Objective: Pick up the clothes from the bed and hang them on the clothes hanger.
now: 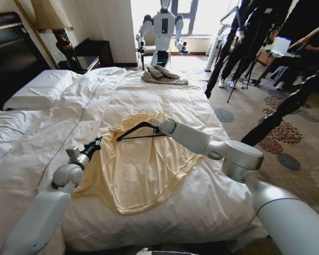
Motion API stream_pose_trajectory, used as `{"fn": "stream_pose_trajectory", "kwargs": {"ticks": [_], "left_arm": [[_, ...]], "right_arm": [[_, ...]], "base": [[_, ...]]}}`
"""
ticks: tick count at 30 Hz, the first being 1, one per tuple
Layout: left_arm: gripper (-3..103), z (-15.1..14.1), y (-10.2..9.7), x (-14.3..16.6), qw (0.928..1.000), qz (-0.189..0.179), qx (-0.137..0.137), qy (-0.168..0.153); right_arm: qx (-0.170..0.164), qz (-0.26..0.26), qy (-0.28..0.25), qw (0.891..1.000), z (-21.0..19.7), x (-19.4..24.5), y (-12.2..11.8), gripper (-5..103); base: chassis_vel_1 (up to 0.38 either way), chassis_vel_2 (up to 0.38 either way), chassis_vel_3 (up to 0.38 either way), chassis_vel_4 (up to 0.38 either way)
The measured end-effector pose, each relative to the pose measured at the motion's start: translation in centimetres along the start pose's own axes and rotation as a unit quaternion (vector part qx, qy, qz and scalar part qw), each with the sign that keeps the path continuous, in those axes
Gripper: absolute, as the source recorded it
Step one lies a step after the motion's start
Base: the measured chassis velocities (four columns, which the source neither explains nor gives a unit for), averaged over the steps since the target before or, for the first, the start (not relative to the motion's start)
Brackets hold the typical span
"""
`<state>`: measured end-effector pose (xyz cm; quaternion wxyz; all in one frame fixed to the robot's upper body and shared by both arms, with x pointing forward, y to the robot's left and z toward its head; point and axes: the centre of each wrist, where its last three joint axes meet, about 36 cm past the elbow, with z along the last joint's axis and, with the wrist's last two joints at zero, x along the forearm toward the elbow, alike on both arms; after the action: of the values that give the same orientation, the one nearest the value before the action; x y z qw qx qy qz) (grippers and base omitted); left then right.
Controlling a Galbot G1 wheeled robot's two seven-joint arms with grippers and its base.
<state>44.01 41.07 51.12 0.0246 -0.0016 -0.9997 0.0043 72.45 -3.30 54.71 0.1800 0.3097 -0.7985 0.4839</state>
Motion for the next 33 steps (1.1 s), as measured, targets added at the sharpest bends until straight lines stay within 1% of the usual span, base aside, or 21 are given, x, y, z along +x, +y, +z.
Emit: {"fn": "stream_pose_trajectory", "kwargs": {"ticks": [1, 2, 3, 5, 11, 15, 21, 26, 27, 29, 30, 33], "left_arm": [[2, -0.6, 0.2, 0.2, 1.0000, -0.001, -0.004, -0.008], [2, -0.6, 0.2, 0.2, 1.0000, -0.001, -0.004, -0.008], [2, -1.2, 0.4, 0.6, 0.9998, 0.000, -0.009, -0.017], [2, -1.9, 0.3, 1.2, 0.9996, 0.004, -0.014, -0.025], [2, -1.8, -0.4, 2.3, 0.9994, 0.017, -0.020, -0.024], [2, -1.4, -0.8, 2.9, 0.9990, 0.025, -0.026, -0.025], [2, -2.2, -1.2, 3.5, 0.9984, 0.032, -0.031, -0.035], [2, -4.5, -2.0, 4.5, 0.9959, 0.048, -0.043, -0.064], [2, -4.5, -2.0, 4.5, 0.9959, 0.048, -0.043, -0.064], [2, -5.4, -2.9, 5.2, 0.9939, 0.063, -0.049, -0.076], [2, -5.4, -2.9, 5.2, 0.9939, 0.063, -0.049, -0.076], [2, -5.9, -4.0, 6.1, 0.9909, 0.087, -0.060, -0.083]], "right_arm": [[-0.001, 0.001, 0.000, 1.000, -0.2, -0.1, 0.1, 18], [-0.001, 0.001, 0.000, 1.000, -0.2, -0.1, 0.1, 18], [-0.005, 0.003, -0.002, 1.000, -0.6, -0.3, 0.3, 18], [-0.015, 0.004, -0.008, 1.000, -1.6, -0.6, 0.5, 18], [-0.025, 0.001, -0.013, 1.000, -3.7, -1.3, 1.0, 18], [-0.014, -0.003, -0.012, 1.000, -4.7, -1.8, 1.7, 18], [-0.008, -0.004, -0.002, 1.000, -4.1, -2.2, 1.9, 18], [-0.004, -0.007, 0.009, 1.000, -3.7, -2.4, 1.7, 18], [-0.004, -0.007, 0.009, 1.000, -3.7, -2.4, 1.7, 18], [-0.005, -0.006, 0.010, 1.000, -3.5, -2.5, 1.7, 18], [-0.005, -0.006, 0.010, 1.000, -3.5, -2.5, 1.7, 18], [-0.017, -0.003, 0.005, 1.000, -3.4, -2.4, 1.6, 18]], "base": [[0.000, 0.000, 0.000, 0.000], [0.000, 0.000, 0.000, 0.000], [0.000, 0.000, 0.000, 0.000], [0.000, 0.000, 0.000, 0.000], [0.000, 0.000, 0.000, 0.000], [0.000, 0.000, 0.000, 0.000], [0.000, 0.000, 0.000, 0.000], [0.000, 0.000, 0.000, 0.000], [0.000, 0.000, 0.000, 0.000], [0.000, 0.000, 0.000, 0.000], [0.000, 0.000, 0.000, 0.000], [0.000, 0.000, 0.000, 0.000]]}}
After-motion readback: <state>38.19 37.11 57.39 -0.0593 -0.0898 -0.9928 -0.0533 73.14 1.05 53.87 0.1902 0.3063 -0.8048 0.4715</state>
